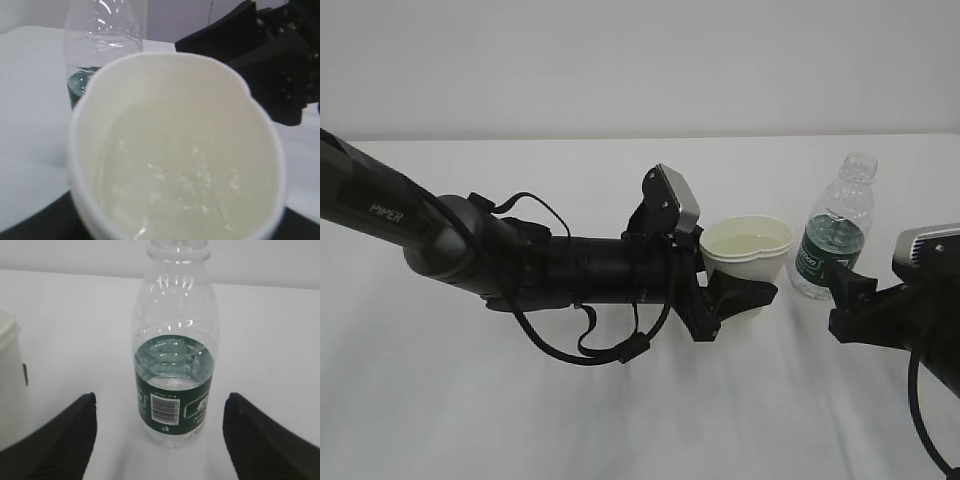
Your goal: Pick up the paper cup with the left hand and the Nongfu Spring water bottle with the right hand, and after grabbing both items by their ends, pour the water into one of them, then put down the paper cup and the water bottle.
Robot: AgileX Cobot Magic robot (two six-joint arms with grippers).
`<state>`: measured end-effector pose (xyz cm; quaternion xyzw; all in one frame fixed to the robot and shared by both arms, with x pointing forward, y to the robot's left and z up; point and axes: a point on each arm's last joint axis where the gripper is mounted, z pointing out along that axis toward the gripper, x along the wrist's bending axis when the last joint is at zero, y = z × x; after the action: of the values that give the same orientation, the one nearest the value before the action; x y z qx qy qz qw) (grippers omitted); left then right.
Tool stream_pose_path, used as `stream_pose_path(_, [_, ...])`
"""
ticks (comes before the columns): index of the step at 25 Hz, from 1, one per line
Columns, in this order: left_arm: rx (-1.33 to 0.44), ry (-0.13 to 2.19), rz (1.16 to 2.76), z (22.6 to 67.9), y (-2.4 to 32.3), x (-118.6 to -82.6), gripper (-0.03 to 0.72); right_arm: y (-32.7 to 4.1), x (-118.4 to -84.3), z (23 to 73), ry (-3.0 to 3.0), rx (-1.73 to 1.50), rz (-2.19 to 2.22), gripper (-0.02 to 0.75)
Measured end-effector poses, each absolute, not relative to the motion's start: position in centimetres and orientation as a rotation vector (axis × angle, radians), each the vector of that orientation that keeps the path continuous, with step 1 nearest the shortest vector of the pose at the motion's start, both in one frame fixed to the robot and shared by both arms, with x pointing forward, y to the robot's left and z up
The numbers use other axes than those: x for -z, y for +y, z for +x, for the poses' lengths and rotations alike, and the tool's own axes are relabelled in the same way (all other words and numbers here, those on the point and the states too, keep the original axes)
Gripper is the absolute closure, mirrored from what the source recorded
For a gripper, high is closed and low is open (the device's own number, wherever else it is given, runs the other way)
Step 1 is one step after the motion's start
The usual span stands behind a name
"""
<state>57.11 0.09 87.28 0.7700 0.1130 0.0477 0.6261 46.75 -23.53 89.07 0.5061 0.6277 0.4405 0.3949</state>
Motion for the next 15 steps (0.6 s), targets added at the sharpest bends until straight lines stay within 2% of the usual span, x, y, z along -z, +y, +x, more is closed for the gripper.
stream_pose_path(15, [-0.207,0.376,1.809,60.0,3.5,-86.9,0.263,-23.7,-88.9,45.2,1.646,-1.130,1.287,0.148])
